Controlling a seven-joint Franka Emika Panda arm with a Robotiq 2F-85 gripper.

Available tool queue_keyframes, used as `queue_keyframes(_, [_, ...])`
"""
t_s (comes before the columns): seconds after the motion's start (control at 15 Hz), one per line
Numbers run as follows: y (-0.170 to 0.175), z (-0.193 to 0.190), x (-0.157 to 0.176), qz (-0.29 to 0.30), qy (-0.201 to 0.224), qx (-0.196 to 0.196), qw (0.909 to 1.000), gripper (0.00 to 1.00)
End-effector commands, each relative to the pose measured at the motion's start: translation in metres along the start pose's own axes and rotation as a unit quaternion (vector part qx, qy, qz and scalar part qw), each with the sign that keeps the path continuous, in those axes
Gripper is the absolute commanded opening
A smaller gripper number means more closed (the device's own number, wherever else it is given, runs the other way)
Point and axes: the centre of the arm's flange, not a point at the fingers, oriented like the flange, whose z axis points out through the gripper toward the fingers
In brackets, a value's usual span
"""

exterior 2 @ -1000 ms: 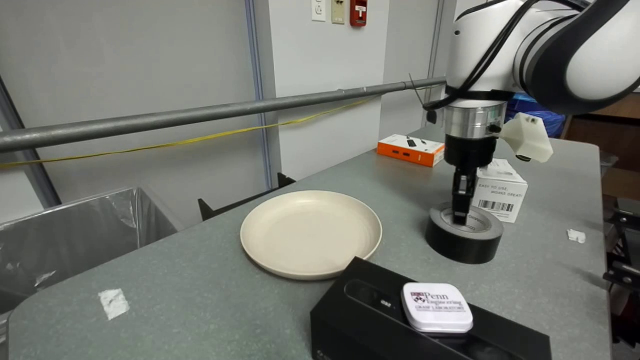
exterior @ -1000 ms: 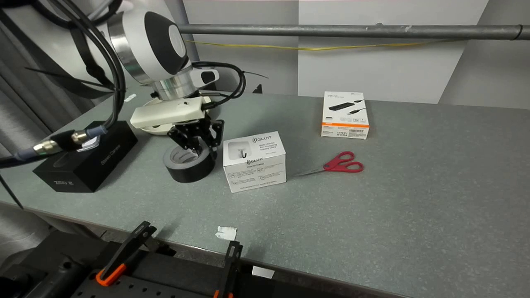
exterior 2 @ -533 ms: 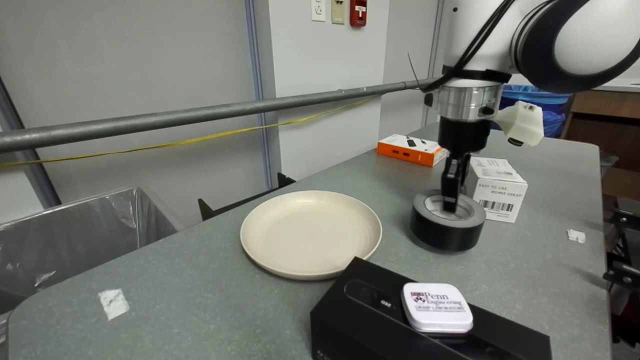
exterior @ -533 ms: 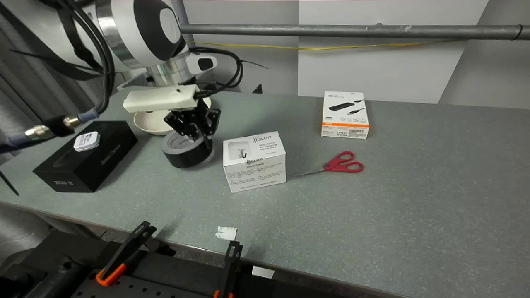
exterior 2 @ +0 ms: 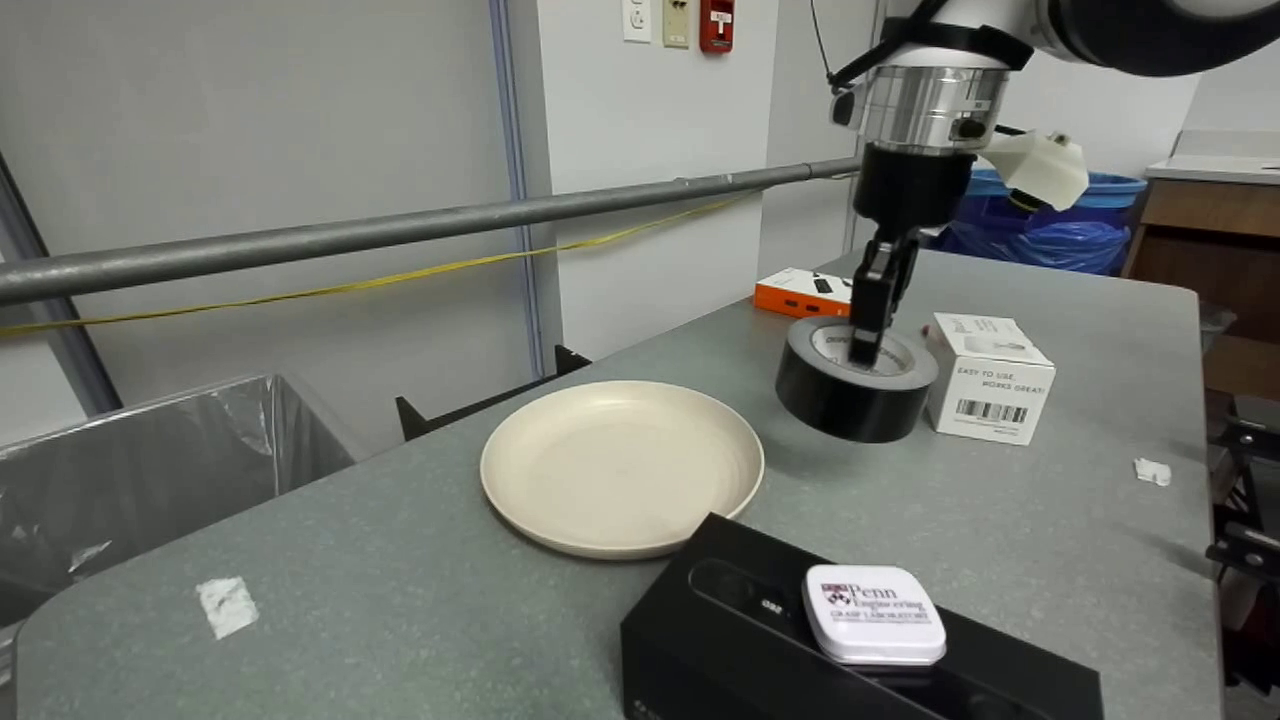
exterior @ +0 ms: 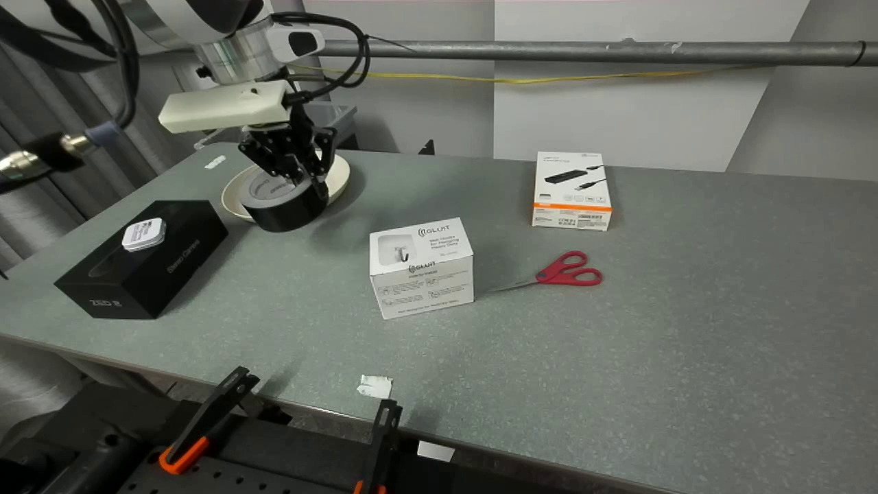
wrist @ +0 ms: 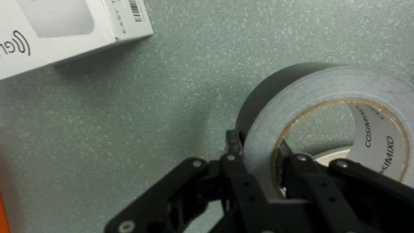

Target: Put the black tape on the plate

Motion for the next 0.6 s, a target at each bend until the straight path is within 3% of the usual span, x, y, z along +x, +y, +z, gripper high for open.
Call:
queue_keyframes(0.0, [-0.0011,0.0003,-0.0005,-0.001,-0.002,0.0,1.0,0.26])
queue_keyframes(0.4, [-0.0013,0.0005,-0.0008,-0.001,-0.003,0.0,1.0,0.26])
queue_keyframes(0.47, [-0.003,0.0011,0.0052,-0.001,-0.003,0.01,0.9999,0.06])
queue_keyframes(0.53, [-0.0047,0.0013,0.0089,0.003,0.006,0.008,0.9999,0.06])
